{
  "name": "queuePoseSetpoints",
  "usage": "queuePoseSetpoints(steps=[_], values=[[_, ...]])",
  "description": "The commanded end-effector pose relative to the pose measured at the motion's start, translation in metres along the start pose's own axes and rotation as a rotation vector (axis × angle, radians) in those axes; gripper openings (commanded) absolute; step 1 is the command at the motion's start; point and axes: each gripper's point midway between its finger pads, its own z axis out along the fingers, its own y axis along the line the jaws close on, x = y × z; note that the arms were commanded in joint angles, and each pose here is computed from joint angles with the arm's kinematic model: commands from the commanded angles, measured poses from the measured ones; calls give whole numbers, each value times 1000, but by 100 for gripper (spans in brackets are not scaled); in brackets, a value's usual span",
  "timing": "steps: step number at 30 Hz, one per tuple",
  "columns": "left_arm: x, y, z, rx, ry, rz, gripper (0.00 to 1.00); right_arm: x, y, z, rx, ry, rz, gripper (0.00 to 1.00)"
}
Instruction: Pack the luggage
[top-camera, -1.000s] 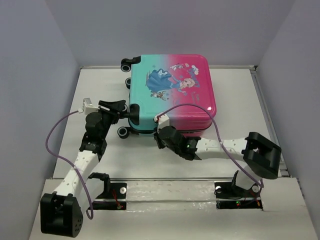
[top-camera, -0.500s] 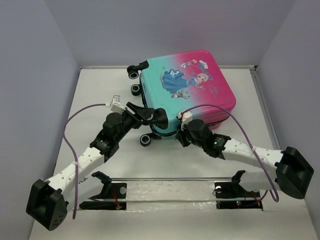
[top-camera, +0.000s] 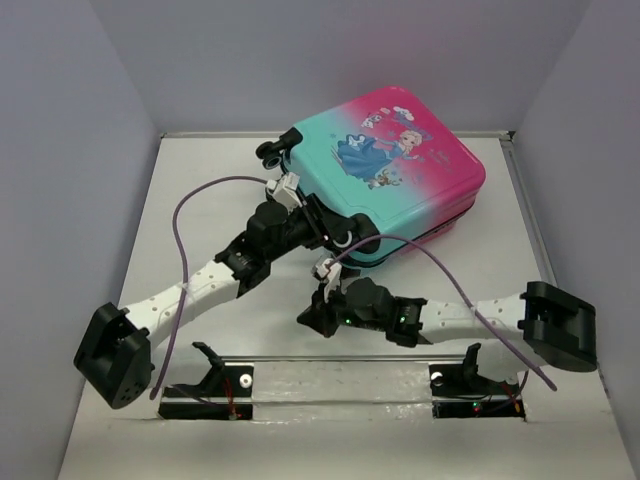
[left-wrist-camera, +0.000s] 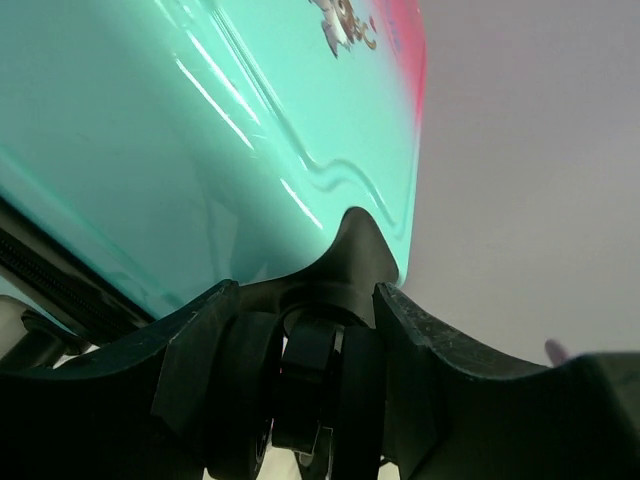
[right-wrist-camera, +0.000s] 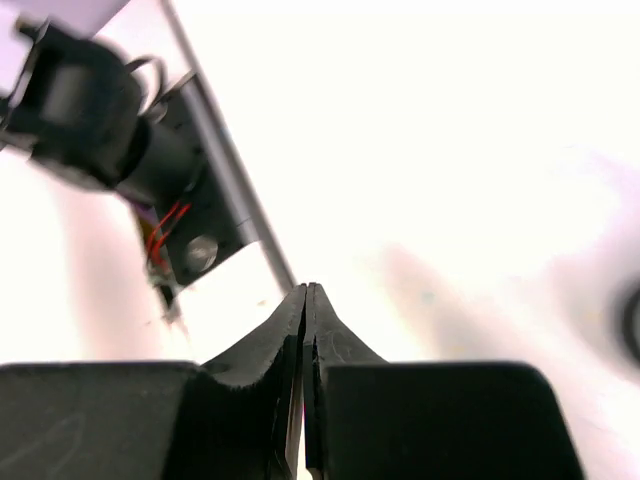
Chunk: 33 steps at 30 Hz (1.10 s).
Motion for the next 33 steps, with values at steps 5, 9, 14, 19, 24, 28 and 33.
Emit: queuePoseSetpoints(steps=[5, 9, 14, 19, 24, 28, 33], values=[[-61, -82, -8, 231, -163, 48, 8, -31, 12, 4, 63, -191, 85, 7], [-80, -63, -22, 109, -259, 157, 47, -17, -15, -23, 173, -166, 68, 7], [-142, -27, -58, -156, -523, 275, 97, -12, -43, -70, 278, -214, 96, 8], [-164, -11, -65, -175, -431, 339, 93, 2, -116, -108, 483, -263, 195, 47], [-98, 7, -58, -128, -196, 382, 87, -15, -159, -127, 530, -325, 233, 60], [-32, 6, -53, -20, -42, 405, 88, -21, -191, -127, 578, -307, 221, 64], [4, 6, -58, 66, 31, 452, 96, -33, -202, -118, 548, -321, 139, 63]])
